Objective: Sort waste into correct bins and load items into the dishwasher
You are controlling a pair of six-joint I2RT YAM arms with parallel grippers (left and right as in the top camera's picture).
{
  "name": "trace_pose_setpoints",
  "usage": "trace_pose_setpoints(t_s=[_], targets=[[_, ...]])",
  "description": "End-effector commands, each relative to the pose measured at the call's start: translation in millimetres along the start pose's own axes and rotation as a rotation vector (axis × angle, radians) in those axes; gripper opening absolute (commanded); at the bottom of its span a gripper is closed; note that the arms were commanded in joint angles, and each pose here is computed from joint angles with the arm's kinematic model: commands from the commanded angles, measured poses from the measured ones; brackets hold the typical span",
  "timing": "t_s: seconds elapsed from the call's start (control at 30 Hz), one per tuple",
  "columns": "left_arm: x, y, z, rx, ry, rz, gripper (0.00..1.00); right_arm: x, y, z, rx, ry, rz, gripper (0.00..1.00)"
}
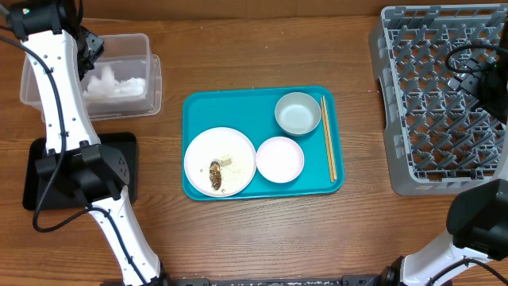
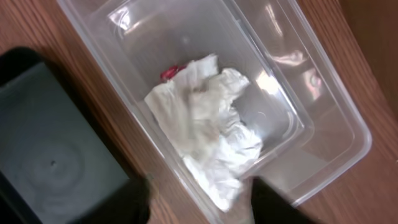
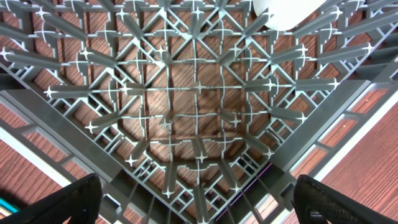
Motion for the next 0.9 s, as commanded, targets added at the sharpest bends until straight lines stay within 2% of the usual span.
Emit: trace_pose_setpoints(t_s=[0.0, 0.07, 0.1, 0.17, 0.33, 0.57, 0.73, 0.87], targets=[[-1, 1, 0, 0.014, 0.002, -0.006, 0.59, 4, -1, -1, -0.006, -0.013, -0.002, 1.0], [-1, 2, 2, 0.013, 0.013, -0.01, 0.42, 4, -1, -1, -0.006, -0.013, -0.002, 1.0], [-1, 3, 4, 0.021, 0.023, -0.011, 0.38, 4, -1, -1, -0.006, -0.013, -0.002, 1.0], [-1, 3, 7, 0.024, 0.044, -0.007, 0.36, 4, -1, 0, -0.006, -0.013, -0.002, 1.0], [-1, 3, 15, 0.011, 0.078, -0.014, 0.35, 4, -1, -1, -0.006, -0.013, -0.002, 1.0], [4, 0, 36, -0.142, 0.152, -0.005, 0.4, 4, -1, -1, -0.006, -0.013, -0.002, 1.0], [23, 13, 36, -0.101, 0.155, -0.029, 0.39, 4, -1, -1, -0.006, -0.013, -0.002, 1.0], [57, 27, 24, -0.066, 0.091, -0.008, 0.37, 4, -1, -1, -0.006, -0.013, -0.002, 1.0]])
Point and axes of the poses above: each gripper's point midway between its finger pads, its own x axis back along the fingers, its own y axis along the line the jaws close on, z = x × y, the point moved 4 cm from there along x, back along the fingers, and after that the axes turned 7 degrees about x, right-handed, at the moved point
